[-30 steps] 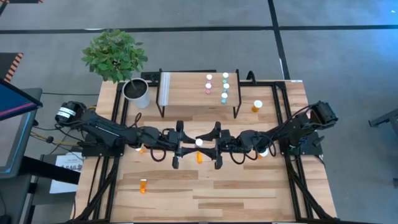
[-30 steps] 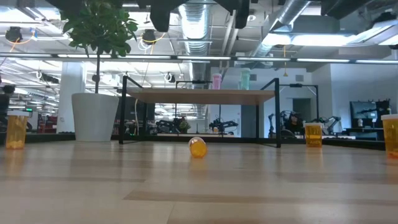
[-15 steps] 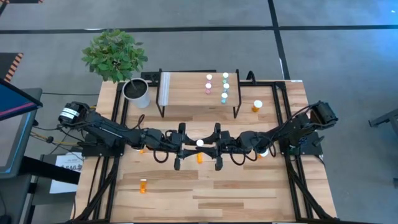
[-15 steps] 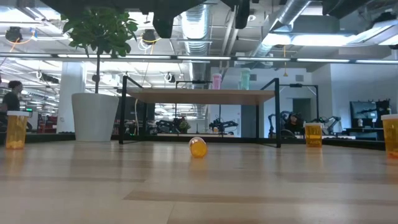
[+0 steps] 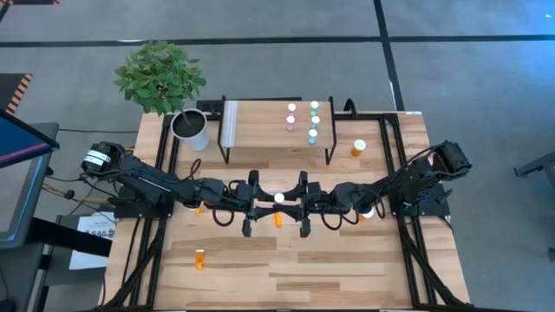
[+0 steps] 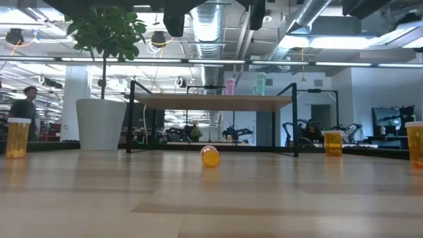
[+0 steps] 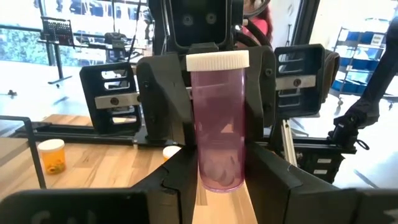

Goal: Pick and place medicine bottles onto shelf by color
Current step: Put the pink pill bottle on the shelf aligned with the other pink pill bottles

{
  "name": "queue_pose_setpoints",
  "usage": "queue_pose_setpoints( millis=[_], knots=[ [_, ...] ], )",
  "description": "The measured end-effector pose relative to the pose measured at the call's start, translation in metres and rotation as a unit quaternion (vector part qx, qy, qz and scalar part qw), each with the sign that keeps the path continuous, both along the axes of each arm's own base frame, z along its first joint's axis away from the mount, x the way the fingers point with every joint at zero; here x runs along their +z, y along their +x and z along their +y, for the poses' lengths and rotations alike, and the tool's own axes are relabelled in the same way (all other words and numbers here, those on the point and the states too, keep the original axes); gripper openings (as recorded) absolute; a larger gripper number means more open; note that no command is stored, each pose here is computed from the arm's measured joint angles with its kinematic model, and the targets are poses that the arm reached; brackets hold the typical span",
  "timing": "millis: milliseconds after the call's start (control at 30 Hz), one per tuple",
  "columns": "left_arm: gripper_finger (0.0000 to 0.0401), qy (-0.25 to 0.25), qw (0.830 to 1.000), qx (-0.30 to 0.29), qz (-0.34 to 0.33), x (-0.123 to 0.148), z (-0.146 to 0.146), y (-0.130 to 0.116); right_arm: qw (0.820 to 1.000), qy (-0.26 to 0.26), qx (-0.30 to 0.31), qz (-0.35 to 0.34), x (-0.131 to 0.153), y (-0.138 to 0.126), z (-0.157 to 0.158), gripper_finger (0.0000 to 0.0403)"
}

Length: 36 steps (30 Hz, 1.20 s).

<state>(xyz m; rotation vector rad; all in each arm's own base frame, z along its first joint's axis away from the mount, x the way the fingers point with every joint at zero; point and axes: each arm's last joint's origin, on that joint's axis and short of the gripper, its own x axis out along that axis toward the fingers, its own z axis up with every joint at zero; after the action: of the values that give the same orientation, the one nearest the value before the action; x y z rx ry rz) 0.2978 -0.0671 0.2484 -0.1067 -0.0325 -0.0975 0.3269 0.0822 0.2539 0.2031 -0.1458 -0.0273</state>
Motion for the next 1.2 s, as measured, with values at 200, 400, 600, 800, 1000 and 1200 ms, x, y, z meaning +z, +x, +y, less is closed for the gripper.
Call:
queue_pose_setpoints(
  millis=[200,400,600,800,1000,1200],
  knots=[
    [0.0106,-0.001,1.000,0.000,-0.001,0.0003,0.0000,0.0000,1.000,0.004,0.001,0.000,-0.0002,-0.0001,0.0000,0.0149],
    [0.0106,-0.004,1.000,0.000,-0.011,0.0021,-0.0001,-0.0001,1.000,0.004,0.001,-0.001,0.0001,-0.0001,0.0000,0.0150],
    [0.0106,-0.010,1.000,0.003,-0.010,0.0021,0.0001,-0.0001,1.000,0.003,0.000,-0.001,0.0001,-0.0001,0.0000,0.0135],
    [0.0111,-0.010,1.000,0.003,-0.004,0.0010,0.0001,-0.0001,1.000,0.000,0.000,0.001,-0.0006,-0.0001,0.0000,0.0131],
    [0.0162,-0.008,1.000,0.012,0.005,-0.0005,0.0006,-0.0002,1.000,-0.003,-0.001,0.005,-0.0017,0.0002,-0.0004,0.0134],
    [0.0214,-0.004,0.999,0.011,0.036,-0.0013,0.0012,-0.0033,1.000,-0.009,-0.002,0.016,-0.0047,0.0004,-0.0003,0.0133]
  ],
)
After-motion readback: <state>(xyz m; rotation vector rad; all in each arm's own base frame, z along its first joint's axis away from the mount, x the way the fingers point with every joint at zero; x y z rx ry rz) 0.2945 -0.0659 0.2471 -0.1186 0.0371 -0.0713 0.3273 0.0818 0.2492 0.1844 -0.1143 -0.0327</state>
